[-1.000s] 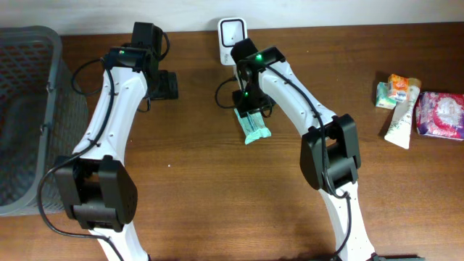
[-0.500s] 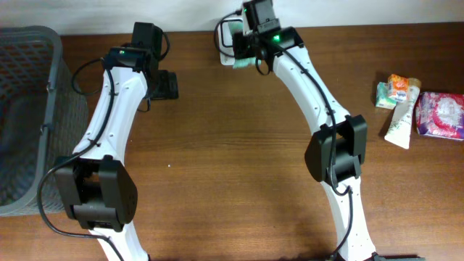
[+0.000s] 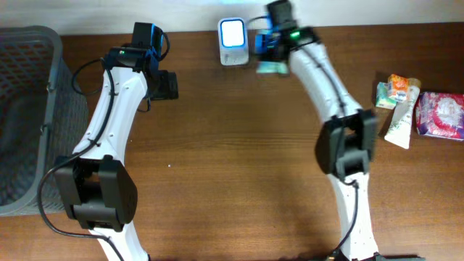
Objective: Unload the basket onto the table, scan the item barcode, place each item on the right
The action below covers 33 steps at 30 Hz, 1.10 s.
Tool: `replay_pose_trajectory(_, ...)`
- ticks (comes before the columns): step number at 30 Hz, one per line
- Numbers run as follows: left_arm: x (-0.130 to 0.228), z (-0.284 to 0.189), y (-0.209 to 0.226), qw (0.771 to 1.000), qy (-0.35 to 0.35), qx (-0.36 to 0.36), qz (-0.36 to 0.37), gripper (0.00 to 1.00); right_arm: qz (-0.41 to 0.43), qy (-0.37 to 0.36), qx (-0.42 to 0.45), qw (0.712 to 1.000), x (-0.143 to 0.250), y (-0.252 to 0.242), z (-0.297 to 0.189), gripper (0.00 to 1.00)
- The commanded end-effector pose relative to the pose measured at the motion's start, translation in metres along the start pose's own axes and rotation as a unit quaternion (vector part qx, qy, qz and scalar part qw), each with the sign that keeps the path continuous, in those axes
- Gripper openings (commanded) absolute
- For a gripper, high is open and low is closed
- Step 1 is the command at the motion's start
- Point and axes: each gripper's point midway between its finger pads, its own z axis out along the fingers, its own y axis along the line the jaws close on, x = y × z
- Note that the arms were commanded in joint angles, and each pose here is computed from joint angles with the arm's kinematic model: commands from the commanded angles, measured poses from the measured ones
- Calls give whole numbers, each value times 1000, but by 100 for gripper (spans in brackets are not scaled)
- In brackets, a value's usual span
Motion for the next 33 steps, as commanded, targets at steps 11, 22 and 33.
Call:
replay_pose_trajectory(11, -1, -5, -1, 1000, -6, 4, -6, 99, 190, 221, 262, 920, 91, -314, -107, 79)
replay_pose_trajectory(22, -1, -5, -1, 1000, -6, 4, -6, 99, 72, 47, 152, 985, 95, -147, -353, 97)
replay_pose_trajectory(33, -1, -5, -1, 1000, -6, 4, -6, 99, 39, 81, 65, 994, 221, -127, -392, 99)
